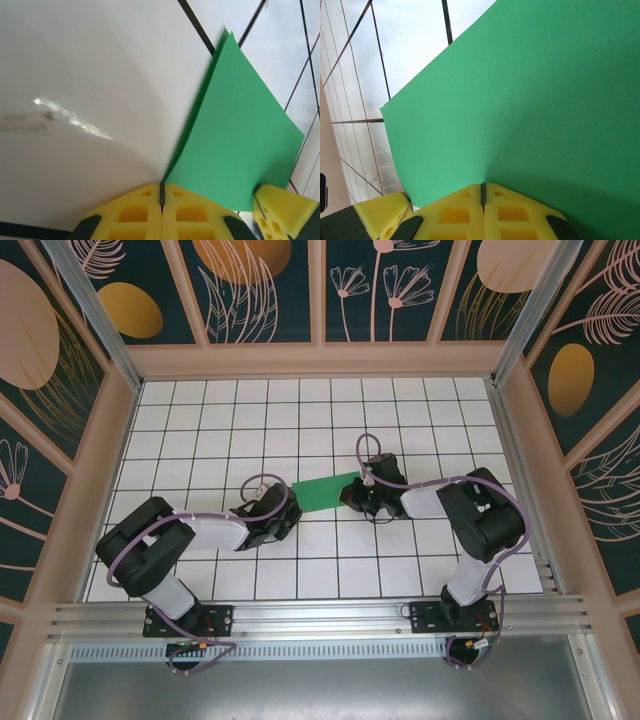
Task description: Fold a paper plane with a square sheet of paper (pick it up from the middle)
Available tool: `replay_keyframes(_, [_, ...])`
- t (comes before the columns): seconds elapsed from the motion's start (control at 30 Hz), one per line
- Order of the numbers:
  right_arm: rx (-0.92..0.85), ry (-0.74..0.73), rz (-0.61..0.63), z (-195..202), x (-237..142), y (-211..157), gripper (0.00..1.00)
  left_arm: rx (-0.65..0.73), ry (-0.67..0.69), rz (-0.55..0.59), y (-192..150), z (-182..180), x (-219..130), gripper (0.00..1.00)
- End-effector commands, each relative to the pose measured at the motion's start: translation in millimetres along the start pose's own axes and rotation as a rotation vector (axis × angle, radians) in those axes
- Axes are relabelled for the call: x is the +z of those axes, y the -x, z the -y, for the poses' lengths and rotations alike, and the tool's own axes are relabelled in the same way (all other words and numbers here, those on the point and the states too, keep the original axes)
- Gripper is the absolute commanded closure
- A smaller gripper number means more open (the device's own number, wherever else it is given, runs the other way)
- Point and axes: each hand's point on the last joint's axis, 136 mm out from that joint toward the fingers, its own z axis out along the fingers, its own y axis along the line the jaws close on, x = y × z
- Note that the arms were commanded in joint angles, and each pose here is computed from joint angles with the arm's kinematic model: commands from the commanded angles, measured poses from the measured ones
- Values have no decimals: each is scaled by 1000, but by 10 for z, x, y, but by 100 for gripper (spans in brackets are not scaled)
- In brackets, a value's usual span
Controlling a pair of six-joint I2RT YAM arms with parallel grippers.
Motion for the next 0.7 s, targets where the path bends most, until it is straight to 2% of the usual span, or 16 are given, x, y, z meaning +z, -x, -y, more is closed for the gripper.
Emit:
replay_keyframes(0.0, [55, -166, -11, 465, -51, -88, 100, 48, 103, 53, 181, -227, -53, 100])
replay_keyframes(0.13, [-14, -128, 15, 212, -111, 60, 100, 142, 75, 66, 330, 70, -146, 96])
replay_keyframes(0.3, [-132, -103, 52, -234, -166, 245, 100, 242, 72, 117, 636, 310, -337, 81])
replay_keyframes(0.4, [-188, -129, 43, -432, -54, 209, 100, 282, 90, 143, 807, 336, -430, 71])
replay_keyframes(0.67, [-241, -218, -13, -732, 509, 47, 100, 325, 148, 169, 1235, 201, -551, 32])
